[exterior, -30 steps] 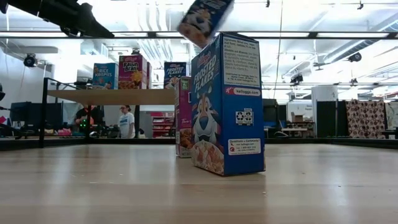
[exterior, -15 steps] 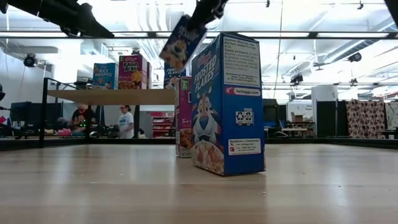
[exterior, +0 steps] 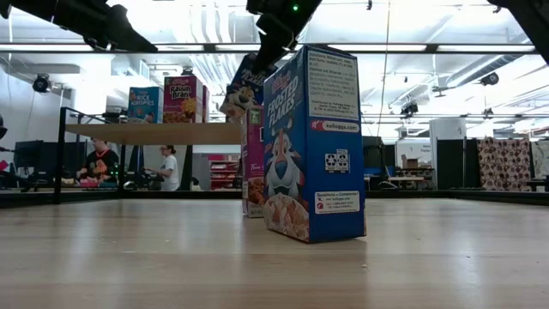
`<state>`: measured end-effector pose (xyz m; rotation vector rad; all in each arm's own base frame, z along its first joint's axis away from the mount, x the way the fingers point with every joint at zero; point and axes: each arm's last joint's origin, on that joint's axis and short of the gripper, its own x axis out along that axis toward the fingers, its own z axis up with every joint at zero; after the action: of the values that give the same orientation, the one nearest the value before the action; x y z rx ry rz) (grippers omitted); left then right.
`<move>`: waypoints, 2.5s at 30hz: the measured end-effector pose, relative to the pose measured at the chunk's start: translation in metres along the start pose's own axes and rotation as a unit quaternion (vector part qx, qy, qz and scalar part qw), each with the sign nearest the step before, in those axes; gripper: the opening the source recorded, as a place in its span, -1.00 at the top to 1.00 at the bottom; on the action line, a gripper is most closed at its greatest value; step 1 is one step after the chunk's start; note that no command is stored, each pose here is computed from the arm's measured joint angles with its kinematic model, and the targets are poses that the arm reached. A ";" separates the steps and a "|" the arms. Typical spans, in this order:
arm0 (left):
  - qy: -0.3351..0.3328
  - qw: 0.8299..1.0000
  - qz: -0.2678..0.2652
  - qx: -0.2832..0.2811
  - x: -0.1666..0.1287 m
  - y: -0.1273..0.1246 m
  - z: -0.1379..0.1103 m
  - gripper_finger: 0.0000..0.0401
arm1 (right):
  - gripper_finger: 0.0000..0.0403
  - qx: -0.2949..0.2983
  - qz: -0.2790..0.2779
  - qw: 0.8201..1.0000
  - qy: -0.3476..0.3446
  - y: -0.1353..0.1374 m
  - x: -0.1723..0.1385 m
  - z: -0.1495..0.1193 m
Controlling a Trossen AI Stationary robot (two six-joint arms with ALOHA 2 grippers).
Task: Stack cereal on shelf
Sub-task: Put the top blue cereal box on the shelf
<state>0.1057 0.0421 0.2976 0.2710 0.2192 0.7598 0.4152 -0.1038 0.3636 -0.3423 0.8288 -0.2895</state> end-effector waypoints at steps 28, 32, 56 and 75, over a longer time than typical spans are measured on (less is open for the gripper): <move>0.000 1.000 0.000 0.000 0.000 0.000 0.000 1.00 | 0.09 -0.001 0.020 1.000 -0.008 -0.001 0.004 -0.001; 0.000 1.000 0.000 0.000 0.000 0.000 0.000 1.00 | 0.01 0.000 0.018 1.000 -0.014 -0.002 0.005 0.000; 0.000 1.000 0.000 0.000 0.000 0.000 0.000 1.00 | -0.01 0.010 -0.018 0.999 -0.046 -0.010 0.005 0.006; 0.000 1.000 0.000 0.001 0.000 0.000 0.000 1.00 | 0.05 0.013 -0.013 0.995 -0.097 0.000 -0.030 0.029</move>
<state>0.1057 0.0421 0.2976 0.2738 0.2202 0.7598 0.4178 -0.0872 0.4021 -0.3516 0.6298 -0.2858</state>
